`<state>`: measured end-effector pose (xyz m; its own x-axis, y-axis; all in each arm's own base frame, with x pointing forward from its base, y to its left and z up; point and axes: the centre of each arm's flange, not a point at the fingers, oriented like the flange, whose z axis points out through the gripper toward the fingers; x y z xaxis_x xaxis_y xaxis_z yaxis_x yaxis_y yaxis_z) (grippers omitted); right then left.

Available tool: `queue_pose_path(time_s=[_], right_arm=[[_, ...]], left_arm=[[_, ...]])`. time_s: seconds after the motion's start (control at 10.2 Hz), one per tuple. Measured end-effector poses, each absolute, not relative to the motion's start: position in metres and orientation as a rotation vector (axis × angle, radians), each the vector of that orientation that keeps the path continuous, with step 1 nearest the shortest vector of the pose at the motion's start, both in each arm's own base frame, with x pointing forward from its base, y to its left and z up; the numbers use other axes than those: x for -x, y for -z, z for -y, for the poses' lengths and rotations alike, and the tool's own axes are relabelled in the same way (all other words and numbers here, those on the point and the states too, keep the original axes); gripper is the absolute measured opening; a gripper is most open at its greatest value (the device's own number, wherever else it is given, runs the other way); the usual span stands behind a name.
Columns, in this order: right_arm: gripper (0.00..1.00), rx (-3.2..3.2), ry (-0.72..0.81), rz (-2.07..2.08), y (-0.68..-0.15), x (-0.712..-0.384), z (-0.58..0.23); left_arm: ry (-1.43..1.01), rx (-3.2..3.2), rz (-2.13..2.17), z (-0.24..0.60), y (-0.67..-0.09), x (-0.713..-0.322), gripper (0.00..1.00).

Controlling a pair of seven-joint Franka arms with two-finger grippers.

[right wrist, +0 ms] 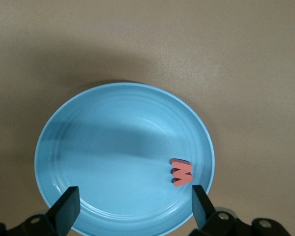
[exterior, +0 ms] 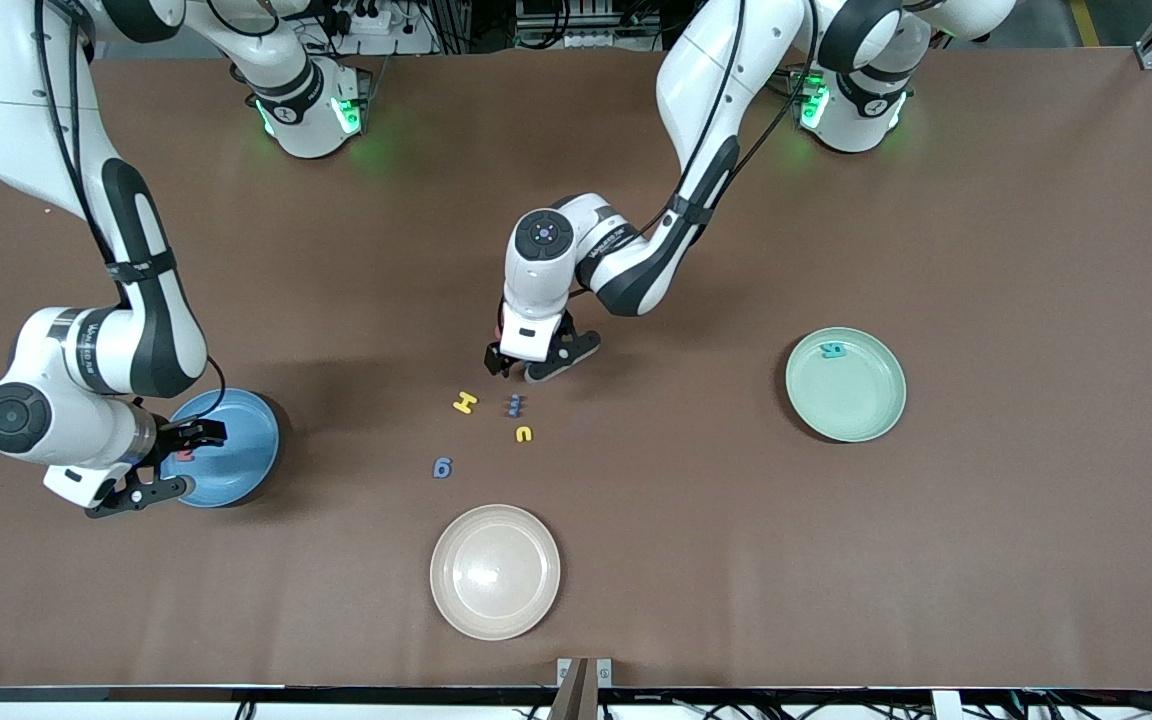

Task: Sort upper and lower case letters into plates
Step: 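Grasp the blue W letter with the left gripper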

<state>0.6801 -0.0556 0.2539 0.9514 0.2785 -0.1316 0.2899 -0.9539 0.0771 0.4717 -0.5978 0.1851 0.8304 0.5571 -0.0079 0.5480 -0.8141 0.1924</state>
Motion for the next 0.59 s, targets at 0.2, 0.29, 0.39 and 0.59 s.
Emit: queue_pose_path(time_s=[0.2, 0.29, 0.39, 0.59], right_arm=[[1.0, -3.009, 0.182, -0.439, -0.254, -0.68, 0.056], [1.0, -3.009, 0.182, -0.439, -0.254, -0.68, 0.055], [1.0, -3.009, 0.182, -0.439, -0.254, -0.68, 0.055], [1.0, -3.009, 0.182, -0.44, -0.254, -0.68, 0.055]], left_arm=[[-0.056, -2.852, -0.866, 0.595, -0.178, -0.47, 1.0], [-0.038, -2.879, -0.873, 0.593, -0.173, -0.468, 1.0], [-0.022, -2.903, -0.879, 0.591, -0.167, -0.466, 1.0], [-0.008, -2.924, -0.884, 0.59, -0.16, -0.463, 1.0]])
